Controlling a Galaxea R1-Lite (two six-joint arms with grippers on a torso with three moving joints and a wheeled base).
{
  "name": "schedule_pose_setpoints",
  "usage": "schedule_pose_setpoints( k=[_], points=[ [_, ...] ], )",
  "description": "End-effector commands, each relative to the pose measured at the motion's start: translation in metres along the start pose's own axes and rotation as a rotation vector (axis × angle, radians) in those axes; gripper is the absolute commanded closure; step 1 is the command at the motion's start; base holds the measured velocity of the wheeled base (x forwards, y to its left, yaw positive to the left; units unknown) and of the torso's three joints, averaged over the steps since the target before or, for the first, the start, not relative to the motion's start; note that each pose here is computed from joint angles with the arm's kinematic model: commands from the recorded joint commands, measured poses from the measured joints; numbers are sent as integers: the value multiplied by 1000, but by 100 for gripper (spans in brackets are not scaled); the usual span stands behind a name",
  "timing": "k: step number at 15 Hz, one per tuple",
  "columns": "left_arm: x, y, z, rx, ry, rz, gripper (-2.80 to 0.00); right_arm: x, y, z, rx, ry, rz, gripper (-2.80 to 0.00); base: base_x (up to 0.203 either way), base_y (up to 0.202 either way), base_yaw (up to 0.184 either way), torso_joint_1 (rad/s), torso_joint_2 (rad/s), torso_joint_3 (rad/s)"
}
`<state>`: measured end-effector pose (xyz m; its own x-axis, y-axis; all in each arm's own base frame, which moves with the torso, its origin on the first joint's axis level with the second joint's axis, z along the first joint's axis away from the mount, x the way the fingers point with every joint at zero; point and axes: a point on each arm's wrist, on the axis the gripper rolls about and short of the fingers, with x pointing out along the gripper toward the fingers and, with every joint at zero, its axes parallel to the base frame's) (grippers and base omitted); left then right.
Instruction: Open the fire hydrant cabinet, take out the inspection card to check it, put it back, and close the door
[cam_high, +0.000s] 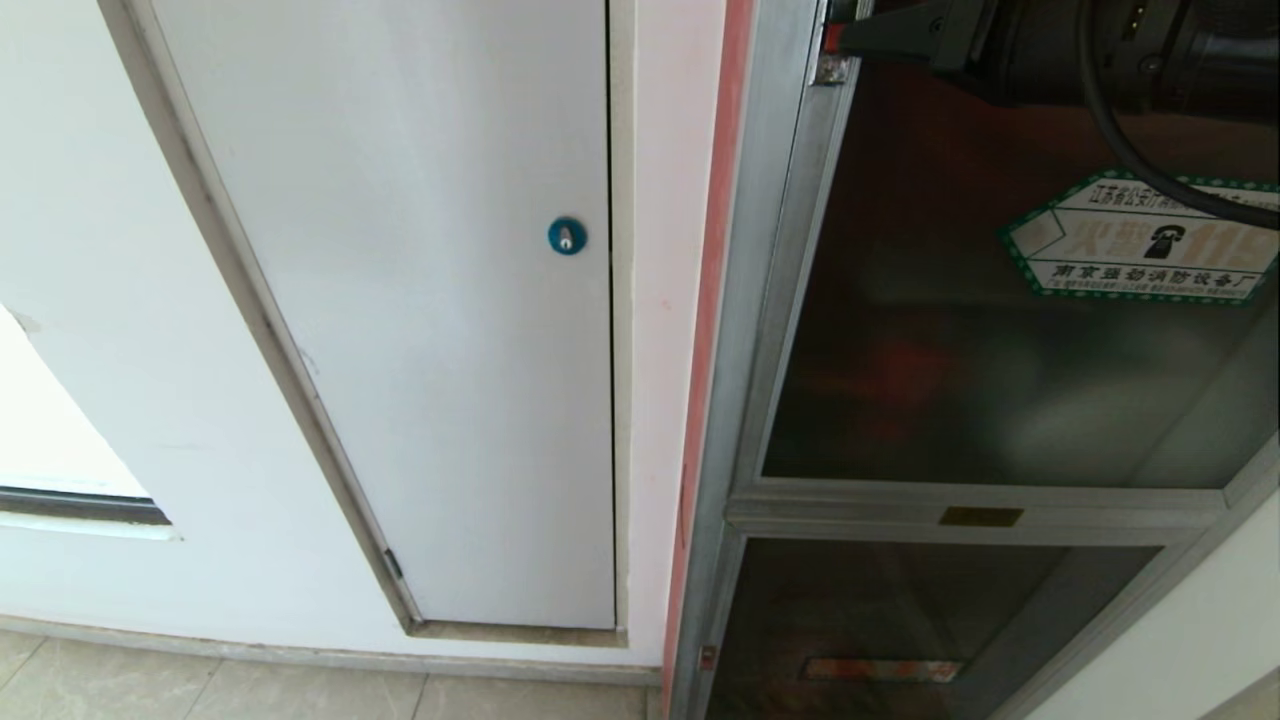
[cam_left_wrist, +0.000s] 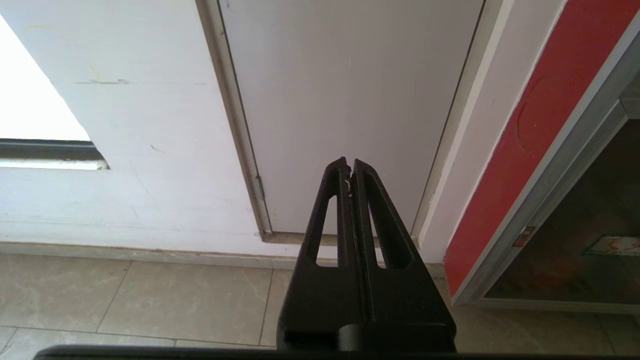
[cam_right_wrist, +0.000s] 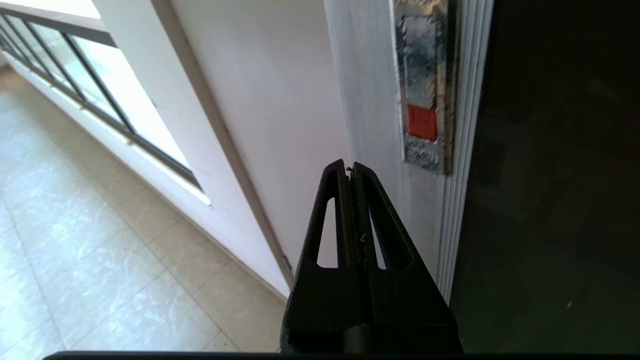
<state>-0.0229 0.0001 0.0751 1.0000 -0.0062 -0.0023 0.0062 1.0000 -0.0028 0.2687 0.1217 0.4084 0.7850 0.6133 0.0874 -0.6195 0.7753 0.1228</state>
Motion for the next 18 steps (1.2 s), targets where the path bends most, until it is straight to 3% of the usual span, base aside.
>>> schedule_pose_setpoints(
  k=[1,18],
  points=[
    [0,0,0,0,2,0,0,9,-3,-1,0,-2,-6,0,0,0,0,0,0,0],
    [0,0,0,0,2,0,0,30,-20,0,-14,-53,-96,0,0,0,0,0,0,0]
  ],
)
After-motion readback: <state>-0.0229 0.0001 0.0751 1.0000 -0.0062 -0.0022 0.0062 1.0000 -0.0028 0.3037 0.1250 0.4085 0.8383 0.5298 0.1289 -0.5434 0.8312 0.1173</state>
